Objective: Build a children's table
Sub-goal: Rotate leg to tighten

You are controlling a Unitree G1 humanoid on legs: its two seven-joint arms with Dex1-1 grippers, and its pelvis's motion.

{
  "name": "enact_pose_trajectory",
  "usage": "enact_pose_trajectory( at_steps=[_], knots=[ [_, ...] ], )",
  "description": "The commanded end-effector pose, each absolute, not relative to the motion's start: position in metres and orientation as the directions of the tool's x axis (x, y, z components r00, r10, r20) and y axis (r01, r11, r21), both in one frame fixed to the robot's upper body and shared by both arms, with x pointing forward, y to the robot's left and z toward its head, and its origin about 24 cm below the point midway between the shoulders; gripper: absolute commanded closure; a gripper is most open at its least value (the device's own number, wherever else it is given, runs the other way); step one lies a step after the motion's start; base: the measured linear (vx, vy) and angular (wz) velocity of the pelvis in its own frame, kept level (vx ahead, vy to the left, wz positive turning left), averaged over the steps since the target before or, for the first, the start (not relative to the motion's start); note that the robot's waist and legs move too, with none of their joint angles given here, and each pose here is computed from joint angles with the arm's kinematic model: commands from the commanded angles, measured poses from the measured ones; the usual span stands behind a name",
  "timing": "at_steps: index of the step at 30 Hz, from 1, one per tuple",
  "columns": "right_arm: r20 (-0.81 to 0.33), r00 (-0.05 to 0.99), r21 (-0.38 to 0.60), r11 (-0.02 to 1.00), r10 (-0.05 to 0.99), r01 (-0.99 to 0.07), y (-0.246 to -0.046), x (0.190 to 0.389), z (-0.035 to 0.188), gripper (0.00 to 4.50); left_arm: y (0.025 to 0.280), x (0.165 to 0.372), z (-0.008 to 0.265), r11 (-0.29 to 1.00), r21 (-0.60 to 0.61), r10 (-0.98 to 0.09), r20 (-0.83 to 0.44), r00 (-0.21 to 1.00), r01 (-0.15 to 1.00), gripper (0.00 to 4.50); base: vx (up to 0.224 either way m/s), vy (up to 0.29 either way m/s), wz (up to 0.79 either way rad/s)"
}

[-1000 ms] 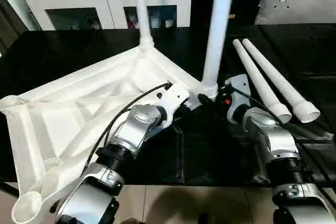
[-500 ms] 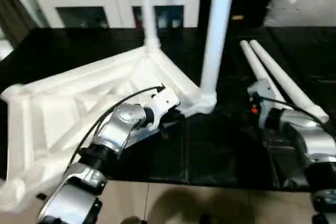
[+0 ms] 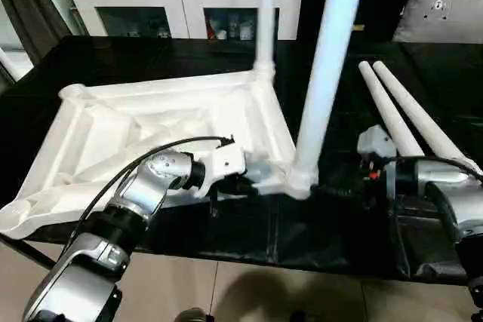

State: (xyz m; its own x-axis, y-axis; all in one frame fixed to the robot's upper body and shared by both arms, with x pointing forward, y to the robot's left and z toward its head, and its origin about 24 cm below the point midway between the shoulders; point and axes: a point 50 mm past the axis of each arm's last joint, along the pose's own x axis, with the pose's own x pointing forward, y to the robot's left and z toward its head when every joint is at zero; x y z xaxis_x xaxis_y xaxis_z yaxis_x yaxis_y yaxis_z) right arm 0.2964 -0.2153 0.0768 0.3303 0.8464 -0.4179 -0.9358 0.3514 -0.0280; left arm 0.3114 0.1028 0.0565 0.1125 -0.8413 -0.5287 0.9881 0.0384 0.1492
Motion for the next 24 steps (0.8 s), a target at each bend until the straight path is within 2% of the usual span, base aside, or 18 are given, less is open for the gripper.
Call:
enact_pose_trajectory(
  at_steps=[1, 13, 24],
  knots=[
    [-0.416, 0.281, -0.029, 0.296, 0.865, -0.955, -0.210, 0.294, 0.079, 0.03, 0.098, 0.309, 0.066, -0.036, 0.192, -0.849, -0.523, 0.072, 0.981, 4.50, 0.000, 0.000, 0.00],
    [-0.395, 0.229, -0.002, 0.249, 0.889, -0.969, -0.198, 0.295, 0.074, 0.03, 0.097, 0.304, 0.066, -0.085, 0.181, -0.855, -0.518, 0.021, 0.980, 4.50, 0.000, 0.000, 0.00],
    [-0.373, 0.196, 0.019, 0.219, 0.907, -0.976, -0.193, 0.294, 0.073, 1.01, 0.097, 0.303, 0.065, -0.089, 0.174, -0.853, -0.521, 0.015, 0.981, 4.50, 0.000, 0.000, 0.00]
  ],
)
